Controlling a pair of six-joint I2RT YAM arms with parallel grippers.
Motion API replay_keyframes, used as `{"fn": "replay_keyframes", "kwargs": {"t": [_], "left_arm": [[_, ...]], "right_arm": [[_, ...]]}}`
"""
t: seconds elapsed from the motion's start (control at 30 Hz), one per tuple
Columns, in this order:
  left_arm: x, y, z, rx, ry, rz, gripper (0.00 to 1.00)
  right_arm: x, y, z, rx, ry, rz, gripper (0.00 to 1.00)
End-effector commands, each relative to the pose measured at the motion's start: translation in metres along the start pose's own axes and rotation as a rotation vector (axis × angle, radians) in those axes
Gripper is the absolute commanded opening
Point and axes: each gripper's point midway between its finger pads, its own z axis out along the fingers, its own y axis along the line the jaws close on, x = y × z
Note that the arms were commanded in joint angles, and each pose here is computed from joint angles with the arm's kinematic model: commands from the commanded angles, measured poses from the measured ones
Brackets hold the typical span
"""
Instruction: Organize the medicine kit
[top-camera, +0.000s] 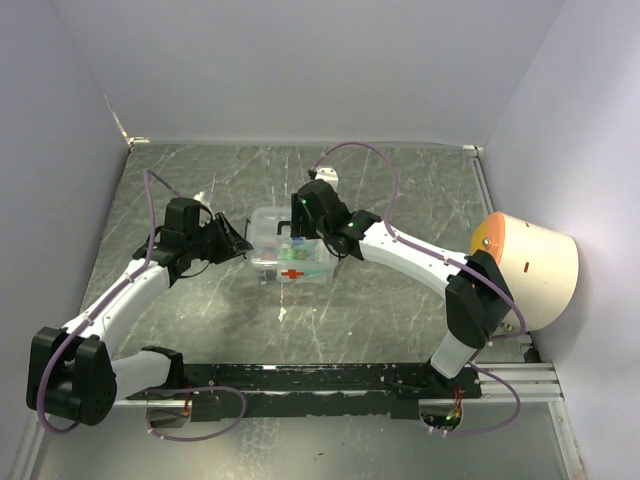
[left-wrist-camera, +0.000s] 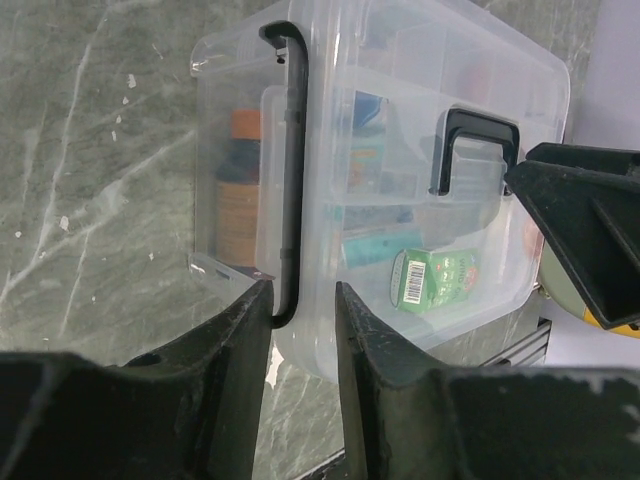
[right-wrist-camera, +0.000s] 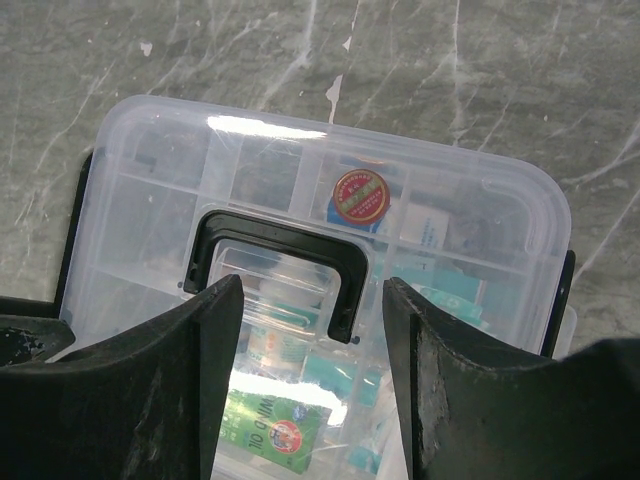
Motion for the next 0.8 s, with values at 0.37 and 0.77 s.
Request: {"fn": "replay_keyframes", "kwargs": {"t": [0.37,0.77], "left_arm": [[0.016,0.022,0.004,-0.195,0.049,0.105,0.39],[-0.009,-0.004,-0.006,-0.165,0.043,0.206,0.76]], "right_arm": [[0.041,-0.013,0.002,0.056,0.141,-0.029,0.57],[-0.036,-0.021,-0.046,0.072,-0.11,0.028,0.65]]}}
